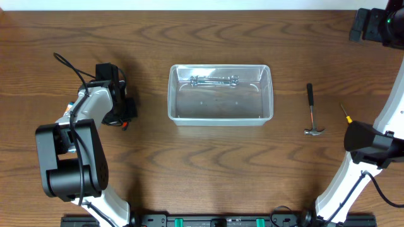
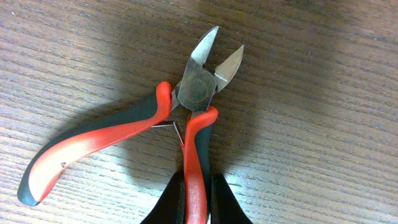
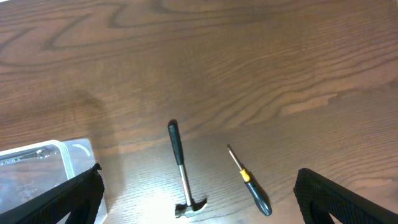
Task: Pack container
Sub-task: 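Carry the pliers into the container with the left gripper and release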
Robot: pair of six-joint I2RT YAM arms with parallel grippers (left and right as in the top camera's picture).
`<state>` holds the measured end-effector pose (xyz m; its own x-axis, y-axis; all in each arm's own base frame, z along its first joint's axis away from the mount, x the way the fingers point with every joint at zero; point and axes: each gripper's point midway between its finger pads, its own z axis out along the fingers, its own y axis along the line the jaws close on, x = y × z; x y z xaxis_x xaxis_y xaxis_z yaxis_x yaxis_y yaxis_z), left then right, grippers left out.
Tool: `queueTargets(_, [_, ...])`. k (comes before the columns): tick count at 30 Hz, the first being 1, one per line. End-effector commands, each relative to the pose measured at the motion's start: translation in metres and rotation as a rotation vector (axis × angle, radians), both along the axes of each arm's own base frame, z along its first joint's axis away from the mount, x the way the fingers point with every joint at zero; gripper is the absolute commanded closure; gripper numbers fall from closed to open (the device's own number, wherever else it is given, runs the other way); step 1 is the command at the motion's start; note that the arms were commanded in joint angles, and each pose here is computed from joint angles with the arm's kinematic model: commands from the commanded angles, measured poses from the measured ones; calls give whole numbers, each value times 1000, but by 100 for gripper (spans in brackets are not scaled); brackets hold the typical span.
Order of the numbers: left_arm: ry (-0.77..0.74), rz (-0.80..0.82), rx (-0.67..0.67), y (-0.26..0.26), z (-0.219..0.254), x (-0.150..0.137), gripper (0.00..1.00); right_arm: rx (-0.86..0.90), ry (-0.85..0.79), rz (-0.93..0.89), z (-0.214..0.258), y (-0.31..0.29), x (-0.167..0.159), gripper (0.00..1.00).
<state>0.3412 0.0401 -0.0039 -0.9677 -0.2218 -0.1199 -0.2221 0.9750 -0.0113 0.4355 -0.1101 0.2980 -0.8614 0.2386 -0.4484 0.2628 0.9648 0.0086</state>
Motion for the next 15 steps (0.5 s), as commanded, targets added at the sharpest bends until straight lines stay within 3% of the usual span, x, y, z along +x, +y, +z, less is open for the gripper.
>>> queueTargets(1, [53, 10, -10, 0, -10, -9, 94, 0, -14, -16, 5, 1, -1, 1])
queueTargets(5, [49, 6, -9, -1, -6, -10, 94, 0, -14, -16, 5, 1, -1, 1])
queueTargets(9, [-19, -55, 4, -9, 31, 4, 94, 9, -16, -11, 5, 3, 0, 1])
queueTargets(15, [-212, -403, 60, -58, 142, 25, 94, 19, -18, -5, 5, 5, 0, 1])
